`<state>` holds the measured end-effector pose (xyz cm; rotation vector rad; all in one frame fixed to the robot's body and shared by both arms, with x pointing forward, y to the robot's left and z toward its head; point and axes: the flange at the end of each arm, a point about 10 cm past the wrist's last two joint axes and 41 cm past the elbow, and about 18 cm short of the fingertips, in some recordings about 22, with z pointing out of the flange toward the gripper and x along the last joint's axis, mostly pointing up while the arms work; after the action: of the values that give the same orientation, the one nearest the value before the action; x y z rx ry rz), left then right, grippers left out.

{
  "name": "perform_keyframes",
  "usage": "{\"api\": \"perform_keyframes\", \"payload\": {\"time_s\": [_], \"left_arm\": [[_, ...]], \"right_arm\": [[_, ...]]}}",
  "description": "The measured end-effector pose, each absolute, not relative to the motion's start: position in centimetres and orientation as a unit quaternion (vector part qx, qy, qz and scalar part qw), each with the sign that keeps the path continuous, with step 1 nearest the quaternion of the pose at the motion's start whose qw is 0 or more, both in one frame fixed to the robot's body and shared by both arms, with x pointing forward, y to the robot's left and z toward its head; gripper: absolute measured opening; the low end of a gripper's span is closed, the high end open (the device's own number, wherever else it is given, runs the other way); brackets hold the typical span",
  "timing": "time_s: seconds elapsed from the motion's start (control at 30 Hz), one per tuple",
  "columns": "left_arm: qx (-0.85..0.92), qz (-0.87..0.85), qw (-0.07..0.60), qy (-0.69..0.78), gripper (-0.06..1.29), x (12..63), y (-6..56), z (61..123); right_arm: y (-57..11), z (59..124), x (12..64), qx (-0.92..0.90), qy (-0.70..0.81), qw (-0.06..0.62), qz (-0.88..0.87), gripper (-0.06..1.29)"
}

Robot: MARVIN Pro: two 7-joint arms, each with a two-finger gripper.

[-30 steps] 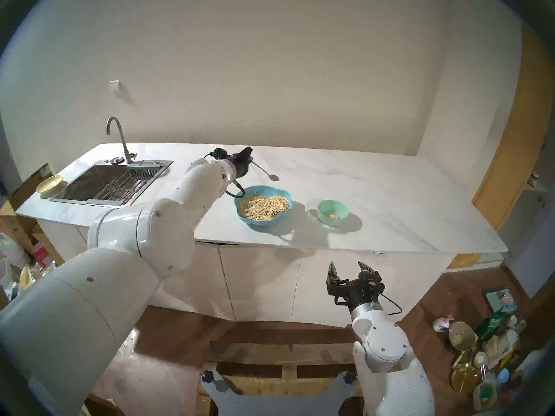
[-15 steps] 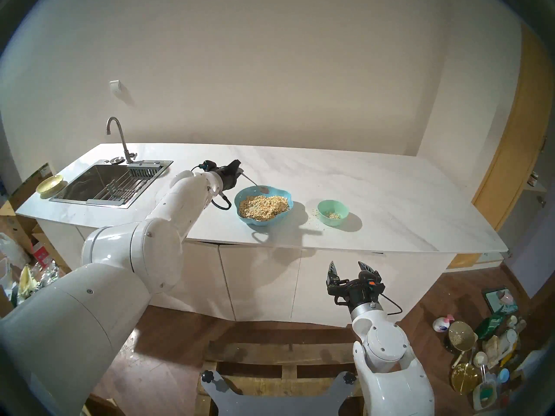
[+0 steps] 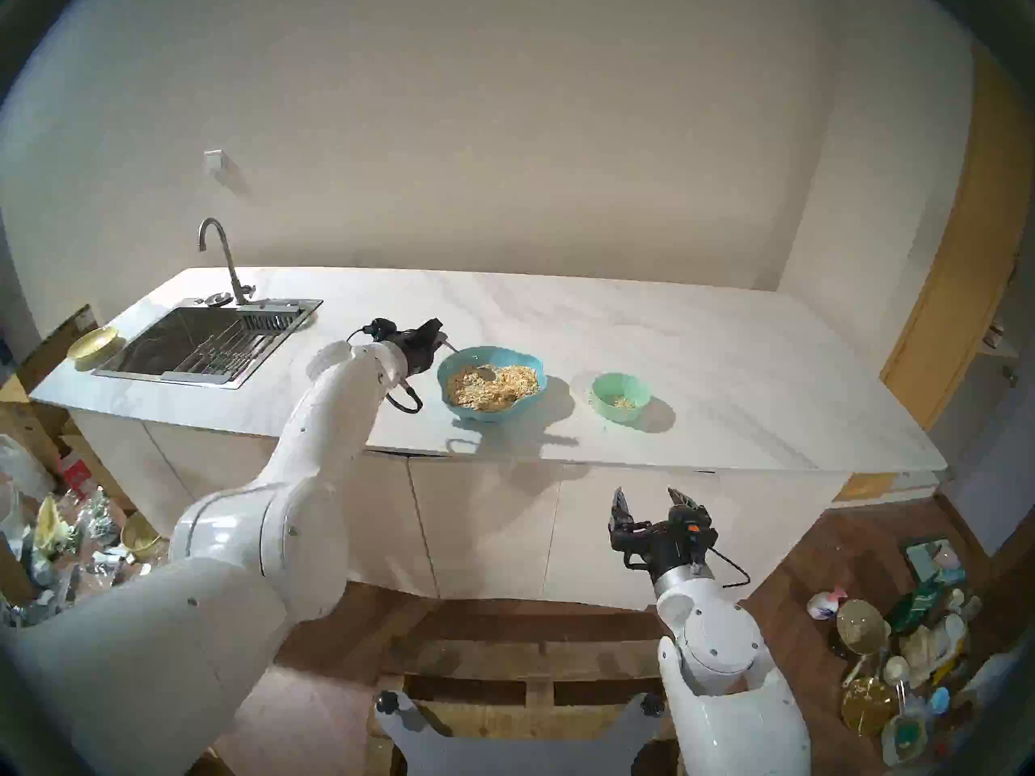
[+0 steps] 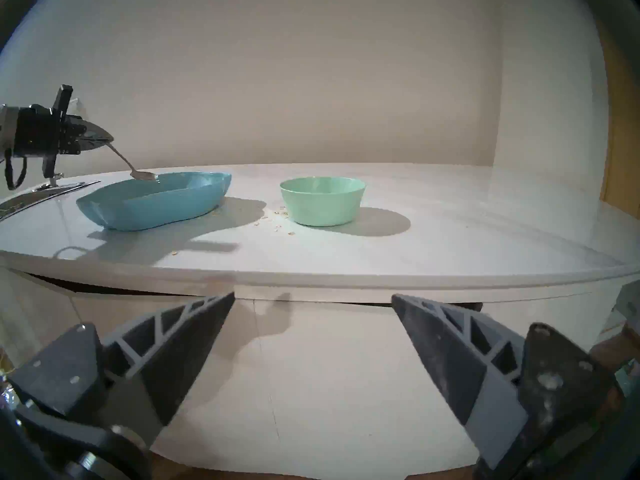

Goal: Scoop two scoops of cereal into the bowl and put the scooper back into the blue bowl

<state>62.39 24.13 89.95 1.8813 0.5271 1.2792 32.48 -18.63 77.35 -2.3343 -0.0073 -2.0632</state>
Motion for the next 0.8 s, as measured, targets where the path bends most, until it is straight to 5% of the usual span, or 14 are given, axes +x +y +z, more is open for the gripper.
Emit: {"api": "perform_keyframes", "payload": {"time_s": [0.8], "left_arm": [[0.764,0.471,0.366,0.246,-0.01,61.4,22.4,89.8]], "right_arm": [[-18.6,77.4,32.5,-0.749,-0.002,0.013,-0.662,1.23]]}}
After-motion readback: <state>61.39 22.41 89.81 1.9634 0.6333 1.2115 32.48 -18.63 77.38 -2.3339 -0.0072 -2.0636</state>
